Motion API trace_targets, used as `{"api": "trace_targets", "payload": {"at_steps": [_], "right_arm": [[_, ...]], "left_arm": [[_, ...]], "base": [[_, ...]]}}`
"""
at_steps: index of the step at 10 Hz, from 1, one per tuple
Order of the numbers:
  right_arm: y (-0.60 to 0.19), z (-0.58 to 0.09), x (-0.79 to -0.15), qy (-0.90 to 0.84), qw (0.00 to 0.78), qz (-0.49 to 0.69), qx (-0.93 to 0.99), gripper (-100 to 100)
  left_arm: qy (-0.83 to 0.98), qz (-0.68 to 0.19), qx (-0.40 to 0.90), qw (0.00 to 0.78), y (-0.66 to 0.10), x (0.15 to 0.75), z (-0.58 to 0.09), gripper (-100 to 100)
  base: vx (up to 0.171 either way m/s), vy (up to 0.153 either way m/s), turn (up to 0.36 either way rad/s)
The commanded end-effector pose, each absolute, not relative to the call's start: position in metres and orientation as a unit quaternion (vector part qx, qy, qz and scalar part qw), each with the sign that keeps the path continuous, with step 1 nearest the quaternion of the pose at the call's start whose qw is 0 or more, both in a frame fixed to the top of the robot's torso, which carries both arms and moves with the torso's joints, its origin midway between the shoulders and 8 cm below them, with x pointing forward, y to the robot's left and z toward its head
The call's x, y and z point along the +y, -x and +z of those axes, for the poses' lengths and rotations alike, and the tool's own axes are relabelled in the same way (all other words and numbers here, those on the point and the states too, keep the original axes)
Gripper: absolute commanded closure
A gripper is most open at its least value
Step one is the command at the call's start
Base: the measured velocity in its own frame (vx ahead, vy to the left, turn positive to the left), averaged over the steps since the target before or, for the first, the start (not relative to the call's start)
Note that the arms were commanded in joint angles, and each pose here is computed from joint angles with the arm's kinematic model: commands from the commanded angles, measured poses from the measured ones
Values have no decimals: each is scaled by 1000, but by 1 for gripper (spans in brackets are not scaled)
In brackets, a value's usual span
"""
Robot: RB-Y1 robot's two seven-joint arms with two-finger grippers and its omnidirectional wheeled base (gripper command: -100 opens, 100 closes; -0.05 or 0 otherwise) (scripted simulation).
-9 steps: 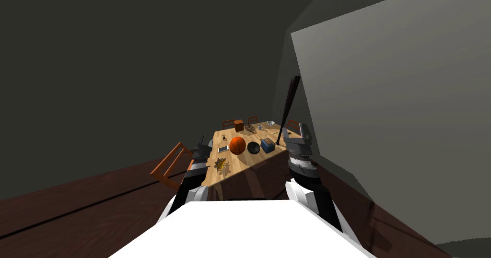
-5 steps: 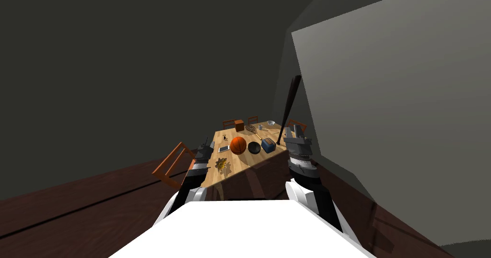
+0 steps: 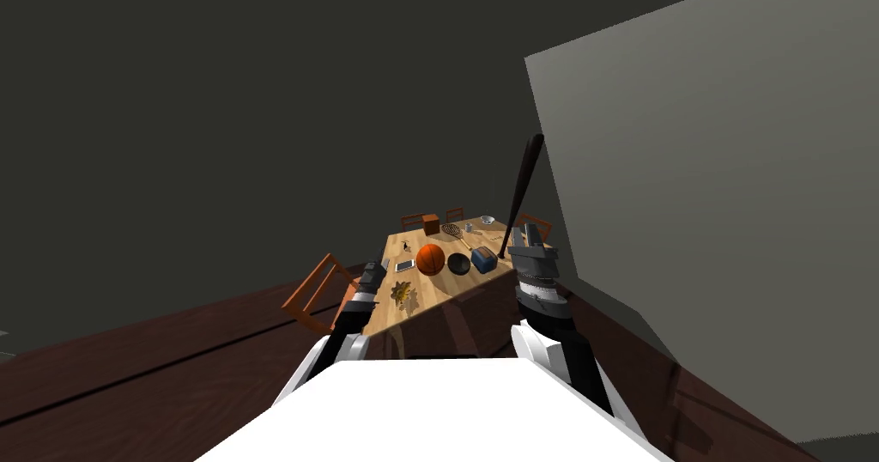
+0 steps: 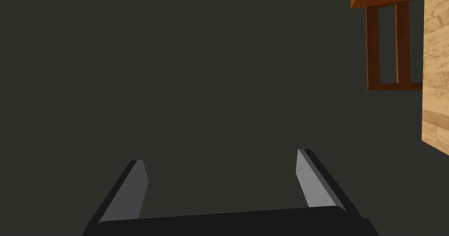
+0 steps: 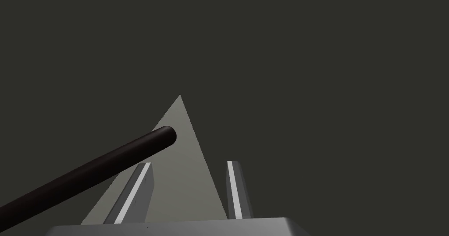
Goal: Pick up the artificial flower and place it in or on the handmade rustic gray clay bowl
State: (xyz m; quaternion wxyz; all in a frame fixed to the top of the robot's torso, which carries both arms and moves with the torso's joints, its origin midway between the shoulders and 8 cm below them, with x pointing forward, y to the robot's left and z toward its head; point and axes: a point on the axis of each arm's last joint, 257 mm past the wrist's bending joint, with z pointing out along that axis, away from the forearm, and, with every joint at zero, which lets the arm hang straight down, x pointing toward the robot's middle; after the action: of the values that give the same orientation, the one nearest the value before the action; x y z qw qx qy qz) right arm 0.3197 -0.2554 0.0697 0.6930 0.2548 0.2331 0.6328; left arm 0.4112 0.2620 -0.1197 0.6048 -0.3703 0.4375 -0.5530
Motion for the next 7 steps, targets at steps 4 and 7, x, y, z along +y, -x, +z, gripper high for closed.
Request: {"api": "trace_targets", "payload": {"at_steps": [4,7], "right_arm": [[-320,70,-255,-255,693,633,233,0],[-320,70,-255,-255,693,633,233,0]], "left_arm": [[381,-536,474,586,-425,261,-161,-100],[390,-523,498,571,-436,260,-192,-100]], "base": [[-10,36,4],[-18,68,1]]}}
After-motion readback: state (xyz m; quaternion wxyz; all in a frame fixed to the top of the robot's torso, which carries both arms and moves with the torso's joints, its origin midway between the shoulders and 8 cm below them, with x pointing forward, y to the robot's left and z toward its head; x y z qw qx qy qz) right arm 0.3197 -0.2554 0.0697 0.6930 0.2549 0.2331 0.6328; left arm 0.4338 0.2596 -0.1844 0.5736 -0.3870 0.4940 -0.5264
